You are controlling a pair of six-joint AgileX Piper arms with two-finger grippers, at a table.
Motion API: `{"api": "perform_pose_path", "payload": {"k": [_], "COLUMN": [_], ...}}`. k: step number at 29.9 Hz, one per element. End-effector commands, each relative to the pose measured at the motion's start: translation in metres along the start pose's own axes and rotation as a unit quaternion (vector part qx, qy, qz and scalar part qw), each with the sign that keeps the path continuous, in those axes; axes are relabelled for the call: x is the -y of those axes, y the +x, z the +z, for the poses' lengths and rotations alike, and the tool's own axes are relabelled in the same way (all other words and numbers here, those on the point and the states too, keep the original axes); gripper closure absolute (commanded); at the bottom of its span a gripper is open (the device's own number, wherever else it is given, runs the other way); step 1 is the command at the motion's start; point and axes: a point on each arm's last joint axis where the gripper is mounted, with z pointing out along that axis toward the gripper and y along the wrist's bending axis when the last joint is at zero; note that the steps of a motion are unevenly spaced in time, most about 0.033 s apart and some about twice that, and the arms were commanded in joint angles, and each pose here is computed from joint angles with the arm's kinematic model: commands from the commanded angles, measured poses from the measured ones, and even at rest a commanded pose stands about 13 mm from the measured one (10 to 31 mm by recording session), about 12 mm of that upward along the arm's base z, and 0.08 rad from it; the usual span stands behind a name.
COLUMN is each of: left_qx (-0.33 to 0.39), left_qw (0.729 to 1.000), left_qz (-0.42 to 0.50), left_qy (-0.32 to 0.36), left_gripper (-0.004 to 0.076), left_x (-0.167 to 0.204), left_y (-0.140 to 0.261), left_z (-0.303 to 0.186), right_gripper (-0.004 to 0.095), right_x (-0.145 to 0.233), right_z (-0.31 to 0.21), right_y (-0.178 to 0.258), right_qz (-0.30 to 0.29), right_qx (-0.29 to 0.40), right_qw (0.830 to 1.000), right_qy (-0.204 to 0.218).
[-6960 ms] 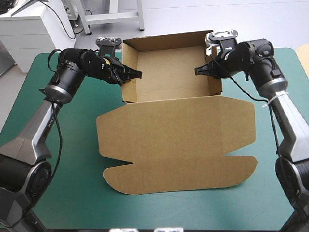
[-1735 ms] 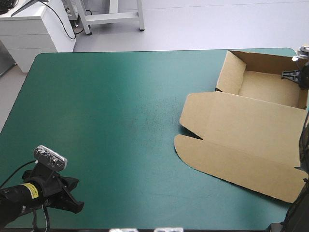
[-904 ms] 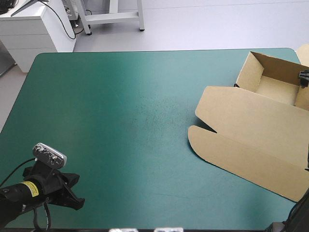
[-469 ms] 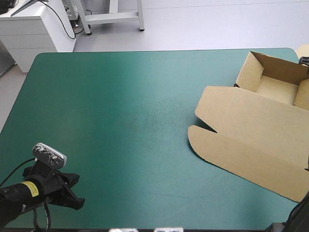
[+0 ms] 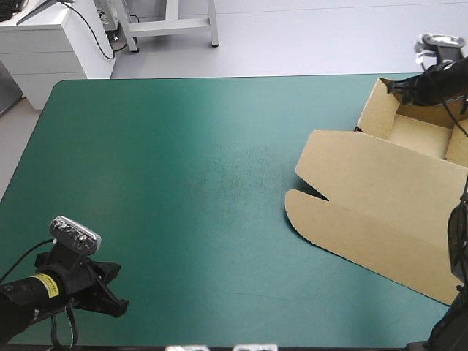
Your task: Fold the box
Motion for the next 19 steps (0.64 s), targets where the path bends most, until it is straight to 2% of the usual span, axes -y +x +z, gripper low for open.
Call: {"api": "perform_pose_path", "payload": {"k": [1,6,11,19], "left_qx": [0.04,0.047,0.046,0.029], "left_qw": [0.999,0.999,0.999,1.0], "left_qz": [-0.005,-0.008,-0.01,-0.012], "left_qy": [0.005,0.002,0.0,0.001], "left_gripper": [0.0731,0.0731,0.0731,0.0731], "left_x": [0.001,0.0,-0.002,-0.002], "left_y": [-0.009,-0.007,0.001,0.008], "left_z": [-0.004,0.007,0.024,0.031], "right_gripper": [0.0929,0.0929,0.0927,0.0927], "right_x": [-0.038,-0.072,-0.09,-0.107], "right_z": [-0.025,-0.026,-0.052,-0.115], "right_y": [0.017,0.057,0.089,0.15], "right_qz": [-0.054,-0.103,-0.128,-0.155], "right_qx": [0.001,-0.038,-0.019,0.058], "right_qw": [0.998,0.989,0.979,0.976], "right_qy": [-0.026,-0.096,-0.157,-0.143]}}
